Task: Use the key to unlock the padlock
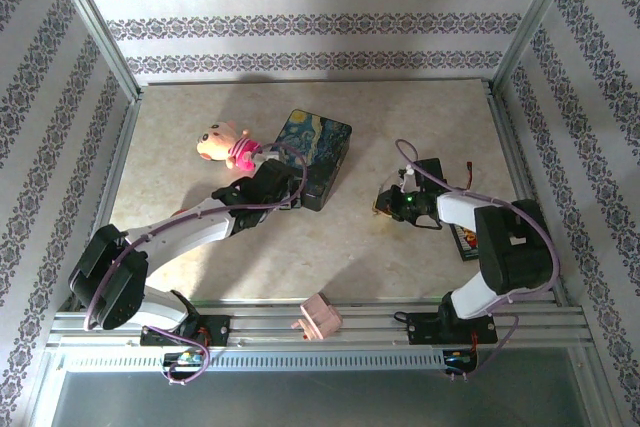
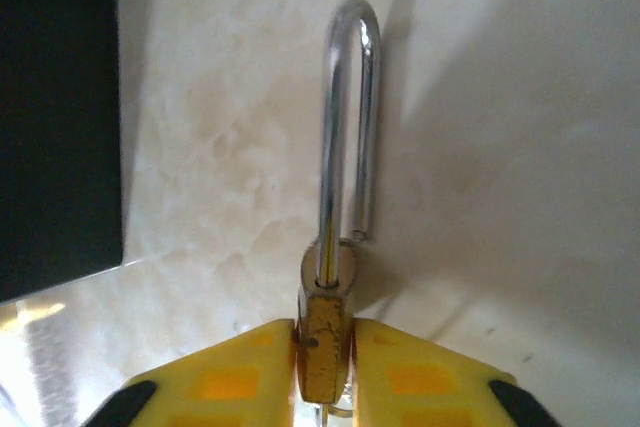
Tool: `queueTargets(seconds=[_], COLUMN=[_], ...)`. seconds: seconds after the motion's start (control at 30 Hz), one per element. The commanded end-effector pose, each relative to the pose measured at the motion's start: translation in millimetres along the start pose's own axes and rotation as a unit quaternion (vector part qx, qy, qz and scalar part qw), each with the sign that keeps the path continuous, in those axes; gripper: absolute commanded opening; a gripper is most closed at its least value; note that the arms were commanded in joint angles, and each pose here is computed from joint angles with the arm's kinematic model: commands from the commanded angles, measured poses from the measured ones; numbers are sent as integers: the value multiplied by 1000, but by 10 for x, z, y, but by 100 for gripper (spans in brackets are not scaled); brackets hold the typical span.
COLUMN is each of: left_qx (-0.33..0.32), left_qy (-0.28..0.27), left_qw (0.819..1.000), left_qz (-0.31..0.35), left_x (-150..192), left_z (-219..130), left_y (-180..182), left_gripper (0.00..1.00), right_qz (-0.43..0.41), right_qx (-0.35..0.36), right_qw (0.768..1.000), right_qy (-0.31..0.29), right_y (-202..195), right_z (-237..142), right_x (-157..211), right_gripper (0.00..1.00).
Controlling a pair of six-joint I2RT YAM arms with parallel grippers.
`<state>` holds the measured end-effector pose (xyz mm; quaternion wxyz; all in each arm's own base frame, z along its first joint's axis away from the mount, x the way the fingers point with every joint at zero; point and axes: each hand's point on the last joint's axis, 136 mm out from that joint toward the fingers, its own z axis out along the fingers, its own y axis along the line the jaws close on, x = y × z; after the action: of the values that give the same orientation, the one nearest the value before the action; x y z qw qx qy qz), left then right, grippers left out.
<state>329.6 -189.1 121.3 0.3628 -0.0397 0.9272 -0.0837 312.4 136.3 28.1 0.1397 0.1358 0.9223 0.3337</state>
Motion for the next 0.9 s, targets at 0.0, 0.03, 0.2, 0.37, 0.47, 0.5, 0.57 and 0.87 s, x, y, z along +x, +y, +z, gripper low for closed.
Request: queueTargets(seconds=[0.0,0.03,0.2,0.37,0.47,0.5,0.57,0.87], left_qx=[-1,2,-14,-69,-88,-85,-74,109], left_qy=[26,30,7,-98,-150,-165,-189,-143], left_qw=[998,998,998,993,985,982,978,966], left_qz=[-49,-60,-65,-18,-16,-23,-41,-186], left_x=[84,94,50,-248,-341,-363,-377,-267], left_z=[11,31,16,-239,-408,-463,-560,-435], left_y=[133,141,312,731,1008,1078,1192,795], left_gripper=[99,100,97,97,98,98,100,94], right_qz=[3,3,-22,-83,-114,-121,-134,-192], right_qx=[54,61,79,118,142,148,159,155], right_qw=[998,998,994,979,962,956,946,914], right_qy=[-19,-27,-68,-147,-202,-222,-248,-322], right_y=[-182,-189,-128,-91,-80,-72,-69,110], right_z=[-24,-46,-255,-668,-950,-1045,-1183,-1517], right_x=[-107,-138,-251,-367,-415,-438,-453,-552], right_gripper=[29,35,49,51,55,56,57,78])
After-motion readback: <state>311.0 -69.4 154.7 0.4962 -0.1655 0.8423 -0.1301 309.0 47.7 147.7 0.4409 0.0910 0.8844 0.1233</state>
